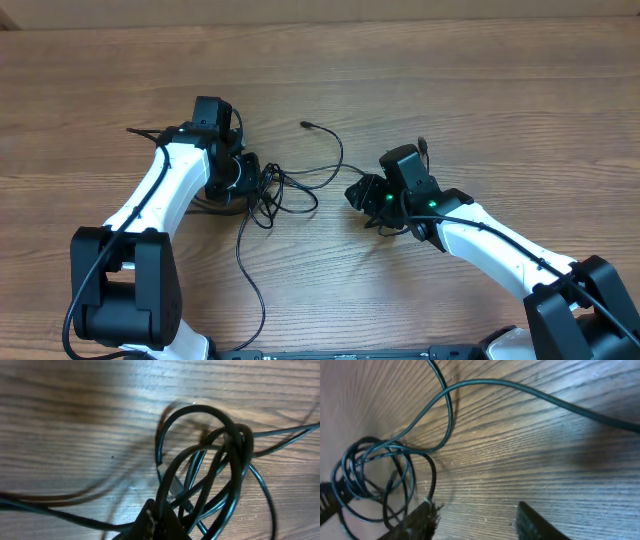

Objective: Untangle cables

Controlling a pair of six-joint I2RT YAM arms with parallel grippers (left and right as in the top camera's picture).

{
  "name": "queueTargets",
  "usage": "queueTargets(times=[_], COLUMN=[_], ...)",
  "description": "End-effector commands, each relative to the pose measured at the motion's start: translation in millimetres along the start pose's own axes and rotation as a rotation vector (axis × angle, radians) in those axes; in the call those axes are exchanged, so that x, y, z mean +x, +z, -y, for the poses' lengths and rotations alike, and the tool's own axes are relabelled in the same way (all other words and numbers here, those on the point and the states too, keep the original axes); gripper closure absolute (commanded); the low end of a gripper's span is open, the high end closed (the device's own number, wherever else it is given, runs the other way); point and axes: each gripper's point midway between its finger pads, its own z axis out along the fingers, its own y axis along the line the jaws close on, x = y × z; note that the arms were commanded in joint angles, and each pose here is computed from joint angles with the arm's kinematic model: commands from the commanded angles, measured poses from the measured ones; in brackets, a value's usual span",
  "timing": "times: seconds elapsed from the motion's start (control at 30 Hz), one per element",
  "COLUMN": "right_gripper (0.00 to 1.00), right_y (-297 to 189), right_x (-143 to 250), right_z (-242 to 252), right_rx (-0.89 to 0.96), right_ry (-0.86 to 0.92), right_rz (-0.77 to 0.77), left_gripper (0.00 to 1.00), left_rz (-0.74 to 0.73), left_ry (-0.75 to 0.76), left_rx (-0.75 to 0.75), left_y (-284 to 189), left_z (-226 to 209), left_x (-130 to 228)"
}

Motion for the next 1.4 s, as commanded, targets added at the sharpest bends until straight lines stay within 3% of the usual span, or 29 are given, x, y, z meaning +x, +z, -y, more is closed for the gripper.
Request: queueTargets(times=[0.0,0.3,0.47,0.53,0.6,0.63,0.67,0.77,0.83,1.0,1.03,1.1,1.2,1.37], right_gripper=[0.56,0.44,0.44,0.44,0.44,0.44,0.44,0.44,0.44,0.69,0.73,0.79,0.96,0.96], right_y=[0.5,8.0,22.3,33.8,48.6,52.9,57.1,67.0,68.0,67.9,67.9,67.9,67.9,59.6], right_x=[13.2,29.1,41.6,43.4,44.0,43.9,43.8,42.9,42.5,41.9,41.9,42.1,42.2,50.6], right_z=[-10.5,-30.8,-51.1,-49.4,-44.7,-43.3,-42.3,-40.8,-41.3,-42.6,-42.5,-42.3,-42.3,-59.9], right_rx=[-0.053,-0.079,-0.130,-0.120,-0.113,-0.112,-0.112,-0.119,-0.123,-0.128,-0.128,-0.127,-0.127,-0.213], right_ry=[-0.002,0.102,0.073,0.081,0.090,0.090,0.090,0.089,0.087,0.086,0.085,0.082,0.068,-0.092], right_rz=[-0.073,-0.066,-0.056,-0.045,-0.048,-0.048,-0.048,-0.046,-0.044,-0.042,-0.042,-0.042,-0.042,-0.095], left_gripper=[0.96,0.96,0.93,0.67,0.30,0.21,0.22,0.53,0.54,0.61,0.67,0.93,0.96,0.96], left_rz=[0.000,0.003,-0.001,-0.003,-0.002,-0.001,-0.001,-0.001,-0.007,-0.015,-0.011,-0.006,0.000,0.002], left_ry=[0.050,0.058,0.100,0.099,0.099,0.099,0.098,0.097,0.097,0.102,0.111,0.120,0.138,0.157], left_rx=[0.026,0.028,0.028,0.026,0.020,0.016,0.016,0.017,0.024,0.047,0.048,0.052,0.053,0.030], left_y=[2.5,2.9,3.3,3.3,3.3,3.4,3.3,3.3,3.3,1.8,-0.7,-7.7,-19.2,-36.1], left_z=[7.5,9.1,10.5,10.2,9.1,8.6,8.3,8.4,9.5,13.4,14.0,16.3,20.7,22.8], left_x=[-0.8,-1.1,0.2,0.9,0.6,0.4,0.5,0.4,1.8,2.9,0.8,-3.8,-9.5,-15.3])
